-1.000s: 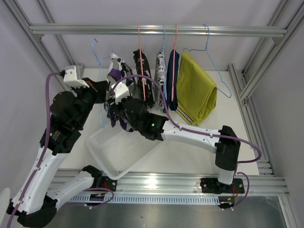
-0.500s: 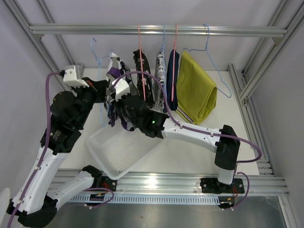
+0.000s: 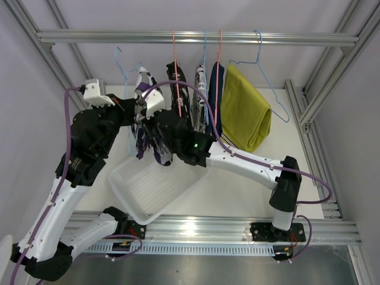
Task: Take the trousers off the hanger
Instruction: Remove the trousers from the hanger, then place the trousers in the bin.
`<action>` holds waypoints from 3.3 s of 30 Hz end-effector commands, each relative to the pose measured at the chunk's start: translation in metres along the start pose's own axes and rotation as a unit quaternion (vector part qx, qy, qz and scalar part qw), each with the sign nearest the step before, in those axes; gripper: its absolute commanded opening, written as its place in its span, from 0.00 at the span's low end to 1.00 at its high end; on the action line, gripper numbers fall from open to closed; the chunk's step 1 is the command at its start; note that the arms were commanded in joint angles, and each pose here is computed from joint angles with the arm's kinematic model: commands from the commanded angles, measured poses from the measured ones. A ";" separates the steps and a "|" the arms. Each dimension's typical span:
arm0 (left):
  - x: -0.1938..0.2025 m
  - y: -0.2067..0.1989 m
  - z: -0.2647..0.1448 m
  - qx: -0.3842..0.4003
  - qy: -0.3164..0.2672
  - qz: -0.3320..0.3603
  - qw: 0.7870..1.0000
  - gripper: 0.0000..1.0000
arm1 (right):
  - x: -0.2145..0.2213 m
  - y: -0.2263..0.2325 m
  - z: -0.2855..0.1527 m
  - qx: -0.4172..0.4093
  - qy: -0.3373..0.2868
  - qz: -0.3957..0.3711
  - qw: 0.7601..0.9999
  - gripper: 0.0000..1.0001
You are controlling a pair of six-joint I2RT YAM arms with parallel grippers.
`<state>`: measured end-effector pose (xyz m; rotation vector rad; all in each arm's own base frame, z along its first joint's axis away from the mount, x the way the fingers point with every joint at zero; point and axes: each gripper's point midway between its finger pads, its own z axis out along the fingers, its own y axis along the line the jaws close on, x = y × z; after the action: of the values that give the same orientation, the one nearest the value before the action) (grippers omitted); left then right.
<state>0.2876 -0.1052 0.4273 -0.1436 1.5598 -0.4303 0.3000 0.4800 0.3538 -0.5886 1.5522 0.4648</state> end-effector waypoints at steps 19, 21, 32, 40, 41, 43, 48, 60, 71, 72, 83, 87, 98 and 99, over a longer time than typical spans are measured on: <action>-0.018 0.032 0.029 -0.069 -0.047 -0.025 0.996 0.00 | -0.190 -0.037 -0.084 0.023 -0.156 0.081 0.984 0.00; -0.020 0.036 0.029 -0.075 -0.049 -0.028 0.996 0.01 | -0.196 -0.041 -0.092 0.027 -0.160 0.080 0.984 0.00; -0.017 0.041 0.033 -0.081 -0.045 -0.030 0.995 0.00 | -0.232 -0.060 -0.129 0.046 -0.189 0.081 0.977 0.00; -0.001 0.039 0.044 -0.076 -0.018 -0.039 0.996 0.00 | -0.279 -0.074 -0.151 0.063 -0.233 0.091 0.966 0.00; -0.001 0.038 0.044 -0.075 -0.018 -0.039 0.996 0.00 | -0.286 -0.077 -0.153 0.070 -0.240 0.094 0.964 0.00; 0.000 0.037 0.045 -0.071 -0.015 -0.040 0.997 0.01 | -0.291 -0.081 -0.156 0.077 -0.248 0.088 0.962 0.00; 0.016 0.034 0.054 -0.065 0.006 -0.043 0.997 0.00 | -0.306 -0.092 -0.170 0.088 -0.273 0.096 0.953 0.00; 0.061 0.030 0.076 -0.087 0.054 0.005 0.995 0.00 | -0.312 -0.091 -0.184 0.066 -0.283 0.122 0.949 0.00; 0.089 0.029 0.087 -0.127 0.078 0.096 0.984 0.01 | -0.316 -0.098 -0.202 0.062 -0.281 0.120 0.950 0.00; 0.093 0.030 0.088 -0.129 0.083 0.100 0.983 0.01 | -0.314 -0.099 -0.204 0.064 -0.279 0.119 0.951 0.00; 0.091 0.048 0.081 -0.173 0.091 0.109 0.975 0.00 | -0.295 -0.117 -0.229 0.069 -0.264 0.118 0.955 0.00; 0.102 0.077 0.081 -0.219 0.115 0.097 0.964 0.00 | -0.286 -0.117 -0.232 0.063 -0.251 0.111 0.960 0.00; 0.048 0.074 0.054 -0.215 0.075 0.065 0.972 0.01 | -0.210 -0.091 -0.194 0.049 -0.181 0.084 0.979 0.00; 0.043 0.073 0.052 -0.212 0.072 0.065 0.973 0.00 | -0.203 -0.090 -0.191 0.050 -0.175 0.083 0.980 0.00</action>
<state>0.3634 -0.0717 0.3038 -0.2829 1.9100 0.0807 0.2139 0.3239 0.5397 -0.4320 1.3696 0.4388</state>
